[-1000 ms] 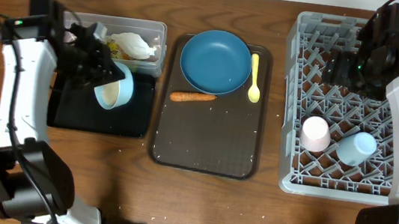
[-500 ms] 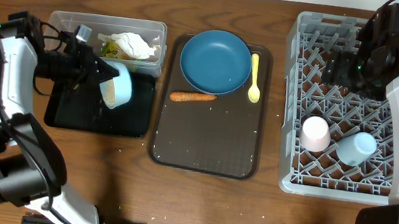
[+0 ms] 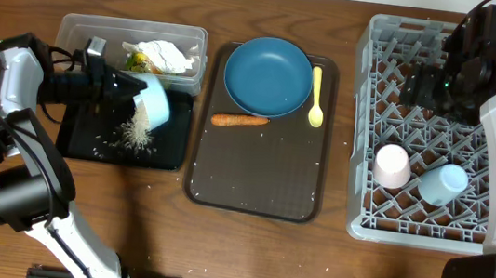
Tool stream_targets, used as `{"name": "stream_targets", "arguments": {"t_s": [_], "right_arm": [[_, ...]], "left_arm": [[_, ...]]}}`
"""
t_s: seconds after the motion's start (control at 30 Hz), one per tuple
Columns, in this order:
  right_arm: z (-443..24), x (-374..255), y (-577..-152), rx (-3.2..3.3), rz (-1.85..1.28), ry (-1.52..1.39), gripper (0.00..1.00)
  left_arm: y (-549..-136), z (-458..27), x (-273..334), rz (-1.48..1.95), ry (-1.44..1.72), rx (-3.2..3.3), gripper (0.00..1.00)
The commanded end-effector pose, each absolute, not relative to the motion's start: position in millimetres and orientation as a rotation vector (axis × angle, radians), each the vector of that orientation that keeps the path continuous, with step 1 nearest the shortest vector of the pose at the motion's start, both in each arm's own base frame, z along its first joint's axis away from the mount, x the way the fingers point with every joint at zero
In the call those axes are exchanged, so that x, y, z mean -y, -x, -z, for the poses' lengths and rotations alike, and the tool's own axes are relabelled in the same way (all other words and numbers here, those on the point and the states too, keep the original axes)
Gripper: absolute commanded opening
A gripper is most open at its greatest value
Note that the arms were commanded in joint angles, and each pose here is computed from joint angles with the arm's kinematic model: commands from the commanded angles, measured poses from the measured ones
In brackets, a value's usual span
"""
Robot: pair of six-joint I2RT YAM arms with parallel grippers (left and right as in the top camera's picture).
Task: Sort waste into correct bins and load items into the dishwasher rack
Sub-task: 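Carry the bowl left over the black tray with the left gripper, then tilt the bowl to pour the rice onto the black tray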
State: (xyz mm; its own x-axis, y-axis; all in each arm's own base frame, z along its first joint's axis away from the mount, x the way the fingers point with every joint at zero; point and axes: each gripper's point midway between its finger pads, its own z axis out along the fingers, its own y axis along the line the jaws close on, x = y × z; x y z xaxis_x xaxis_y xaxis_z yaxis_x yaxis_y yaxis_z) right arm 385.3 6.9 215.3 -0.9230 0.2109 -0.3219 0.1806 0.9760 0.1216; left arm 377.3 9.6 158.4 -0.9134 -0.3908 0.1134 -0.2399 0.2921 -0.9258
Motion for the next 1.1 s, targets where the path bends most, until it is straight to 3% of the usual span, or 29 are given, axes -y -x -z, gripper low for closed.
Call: {"name": "stream_targets", "arguments": {"t_s": [0.0, 1.07], "right_arm": [[-218, -6, -383, -2.782, -0.125, -0.268, 0.84], [-216, -6, -379, -2.801, -0.121, -0.260, 0.84]], "left_arm": [[-380, -173, -7, 1.775, 0.583, -2.321, 0.06], [-386, -215, -26, 2.001, 0.726, -2.001, 0.06]]}}
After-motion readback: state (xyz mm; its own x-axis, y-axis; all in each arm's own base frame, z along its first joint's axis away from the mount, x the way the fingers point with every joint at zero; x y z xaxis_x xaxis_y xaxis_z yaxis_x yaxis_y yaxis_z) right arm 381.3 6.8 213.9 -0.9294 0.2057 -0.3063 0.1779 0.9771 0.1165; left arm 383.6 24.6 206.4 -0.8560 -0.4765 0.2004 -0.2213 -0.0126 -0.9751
